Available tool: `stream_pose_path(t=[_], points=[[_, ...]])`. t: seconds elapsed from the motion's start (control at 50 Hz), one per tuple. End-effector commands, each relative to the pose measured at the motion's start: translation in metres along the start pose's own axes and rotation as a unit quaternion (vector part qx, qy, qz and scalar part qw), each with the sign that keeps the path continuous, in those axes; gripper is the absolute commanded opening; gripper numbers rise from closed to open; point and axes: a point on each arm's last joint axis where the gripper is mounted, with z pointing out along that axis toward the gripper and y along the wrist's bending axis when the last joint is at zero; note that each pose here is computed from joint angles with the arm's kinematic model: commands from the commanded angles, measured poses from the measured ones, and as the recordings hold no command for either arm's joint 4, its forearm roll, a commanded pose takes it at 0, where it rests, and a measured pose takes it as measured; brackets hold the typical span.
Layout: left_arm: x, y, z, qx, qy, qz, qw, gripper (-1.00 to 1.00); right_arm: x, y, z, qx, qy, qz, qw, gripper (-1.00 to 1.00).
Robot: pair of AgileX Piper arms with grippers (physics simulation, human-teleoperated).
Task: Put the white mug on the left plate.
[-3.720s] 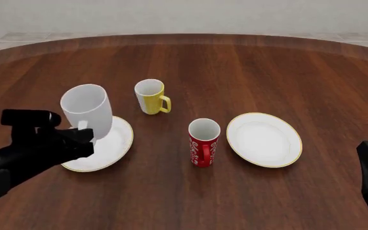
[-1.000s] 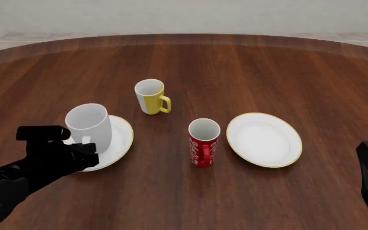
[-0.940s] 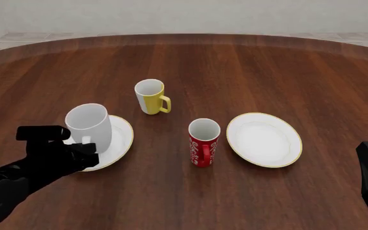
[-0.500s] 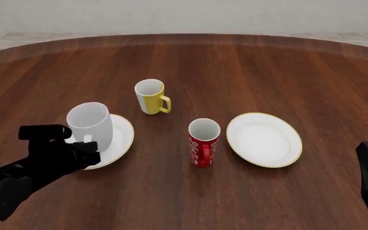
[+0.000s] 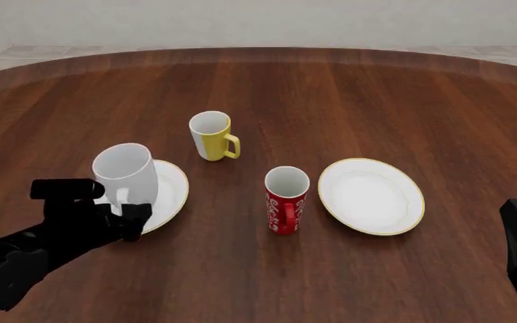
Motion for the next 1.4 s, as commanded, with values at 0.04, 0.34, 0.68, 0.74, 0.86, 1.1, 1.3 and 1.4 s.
stream_pose_path(t=[0.04,0.34,0.68,0.74,0.86,1.1,1.3,1.4], points=[[0.000,0.000,-0.001,0.000,0.001,0.001,1.0000,1.00,0.000,0.000,0.000,0.000,0.000,0.000,1.0000,1.00],[-0.004,0.000,-0.007,-0.001,-0.008,0.002,1.0000,1.00,0.000,0.000,0.000,0.000,0.000,-0.001,1.0000,1.00],[-0.020,-0.002,-0.037,0.002,-0.034,0.004,0.9994,1.00,0.000,0.000,0.000,0.000,-0.001,0.000,1.0000,1.00],[-0.024,-0.003,-0.047,0.005,-0.044,0.004,0.9990,1.00,0.000,0.000,0.000,0.000,-0.001,0.000,1.0000,1.00],[-0.031,-0.004,-0.069,0.006,-0.060,0.004,0.9982,1.00,0.000,0.000,0.000,0.000,-0.001,0.001,1.0000,1.00],[-0.048,-0.005,-0.126,0.006,-0.119,0.000,0.9929,1.00,-0.001,0.000,0.000,0.000,-0.003,0.001,1.0000,1.00],[-0.059,-0.003,-0.184,-0.016,-0.182,0.000,0.9832,1.00,-0.001,0.000,0.000,-0.001,-0.006,0.003,1.0000,1.00],[-0.067,-0.005,-0.231,-0.040,-0.245,-0.002,0.9687,1.00,-0.001,0.000,0.000,-0.001,-0.008,0.005,1.0000,1.00]])
